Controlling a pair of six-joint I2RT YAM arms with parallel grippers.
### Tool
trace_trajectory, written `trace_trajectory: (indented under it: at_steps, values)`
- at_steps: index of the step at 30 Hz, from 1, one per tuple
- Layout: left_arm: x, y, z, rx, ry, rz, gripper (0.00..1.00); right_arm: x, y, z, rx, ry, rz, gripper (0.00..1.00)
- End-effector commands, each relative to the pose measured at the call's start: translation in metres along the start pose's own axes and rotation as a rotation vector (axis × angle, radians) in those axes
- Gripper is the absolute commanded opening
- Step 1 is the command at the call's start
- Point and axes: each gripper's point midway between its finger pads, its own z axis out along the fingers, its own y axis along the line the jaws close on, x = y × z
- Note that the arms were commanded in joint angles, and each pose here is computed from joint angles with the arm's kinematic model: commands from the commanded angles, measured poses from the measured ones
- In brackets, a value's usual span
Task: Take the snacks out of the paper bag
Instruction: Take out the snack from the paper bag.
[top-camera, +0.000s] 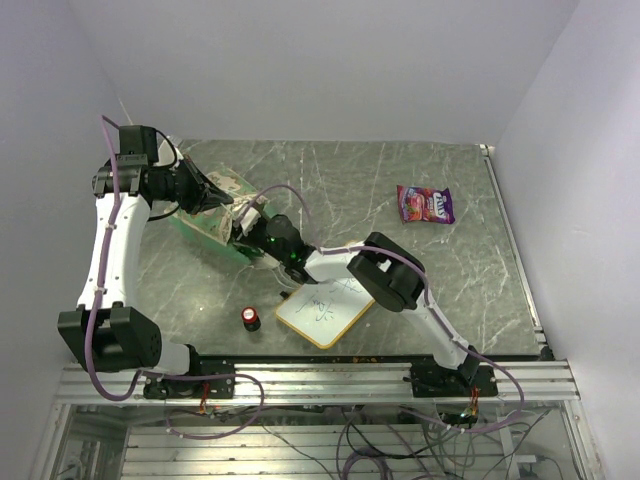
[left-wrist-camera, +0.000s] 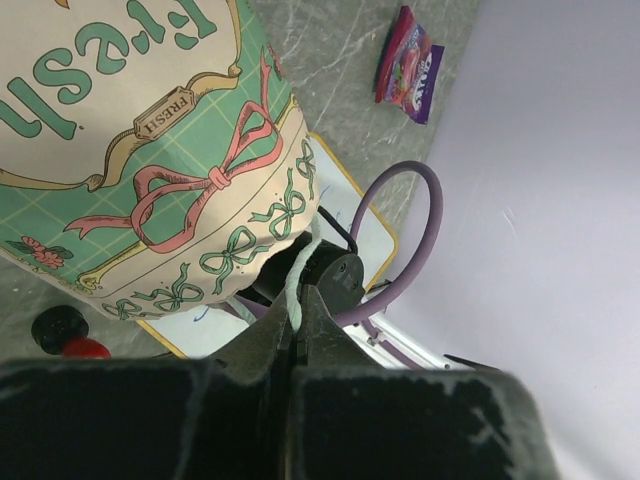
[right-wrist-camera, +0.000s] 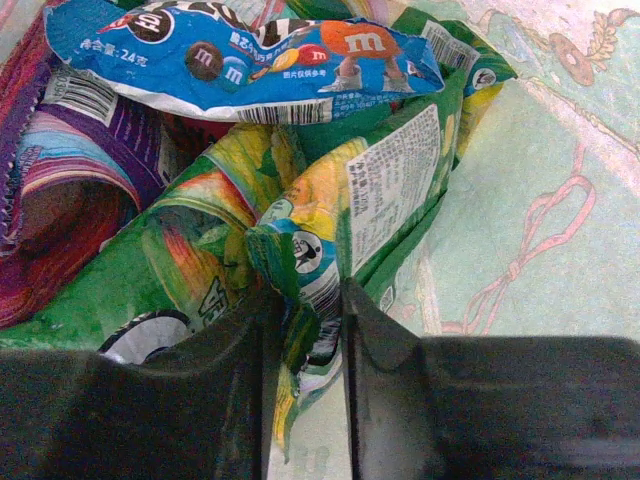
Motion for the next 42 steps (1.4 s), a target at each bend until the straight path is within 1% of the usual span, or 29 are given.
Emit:
trace_trajectory:
  at_steps: [1, 3, 4, 8, 10, 11, 13, 14, 16, 20, 22, 25, 30, 31, 34, 37, 39, 42]
  values:
    - [-0.005, -0.011, -0.008, 0.021, -0.031, 0.024, 0.07, -0.008, -0.003, -0.002, 0.003, -0.023, -0.004, 0.21]
    - [-0.006, -0.012, -0.008, 0.022, -0.038, 0.024, 0.07, -0.013, 0.000, -0.008, -0.018, -0.029, 0.005, 0.12]
    - [-0.007, -0.012, -0.008, 0.024, -0.040, 0.020, 0.07, -0.017, 0.000, -0.012, -0.027, -0.032, 0.010, 0.10]
    - [-0.010, -0.013, -0.006, 0.042, -0.066, 0.004, 0.07, -0.033, 0.005, -0.030, -0.085, -0.055, 0.031, 0.08]
    - [-0.012, -0.013, -0.006, 0.042, -0.082, 0.011, 0.07, -0.038, 0.010, -0.041, -0.122, -0.050, 0.046, 0.01]
    - [-0.013, -0.013, -0.006, 0.043, -0.086, 0.015, 0.07, -0.038, 0.011, -0.049, -0.133, -0.043, 0.061, 0.00]
    - [-0.015, -0.014, -0.005, 0.048, -0.088, 0.015, 0.07, -0.043, 0.014, -0.063, -0.156, -0.038, 0.094, 0.00]
    - [-0.015, -0.014, -0.005, 0.055, -0.088, 0.014, 0.07, -0.054, 0.013, -0.070, -0.171, -0.051, 0.099, 0.00]
    - [-0.015, -0.014, -0.004, 0.064, -0.095, 0.008, 0.07, -0.062, 0.018, -0.083, -0.227, -0.044, 0.099, 0.00]
    - [-0.014, -0.011, -0.002, 0.072, -0.109, -0.007, 0.07, -0.079, 0.018, -0.112, -0.273, -0.033, 0.146, 0.00]
    - [-0.014, -0.009, -0.002, 0.062, -0.105, -0.016, 0.07, -0.089, 0.030, -0.130, -0.383, -0.044, 0.133, 0.00]
    - [-0.010, -0.003, 0.000, 0.045, -0.099, -0.050, 0.07, -0.100, 0.041, -0.156, -0.498, -0.022, 0.114, 0.00]
    - [-0.005, 0.004, 0.001, 0.029, -0.108, -0.113, 0.07, -0.121, 0.045, -0.197, -0.603, 0.044, 0.135, 0.00]
    - [-0.005, 0.005, 0.000, 0.018, -0.116, -0.114, 0.07, -0.135, 0.041, -0.207, -0.604, 0.031, 0.138, 0.00]
    - [-0.006, 0.009, -0.001, -0.005, -0.131, -0.118, 0.07, -0.141, 0.032, -0.240, -0.593, 0.080, 0.146, 0.00]
    - [-0.006, 0.010, -0.002, -0.010, -0.132, -0.123, 0.07, -0.149, 0.013, -0.271, -0.532, 0.134, 0.113, 0.00]
    - [-0.005, 0.010, -0.003, -0.008, -0.143, -0.123, 0.07, -0.151, -0.010, -0.288, -0.438, 0.181, 0.079, 0.00]
    - [-0.005, 0.011, -0.003, -0.003, -0.151, -0.124, 0.07, -0.160, -0.050, -0.310, -0.260, 0.209, 0.042, 0.00]
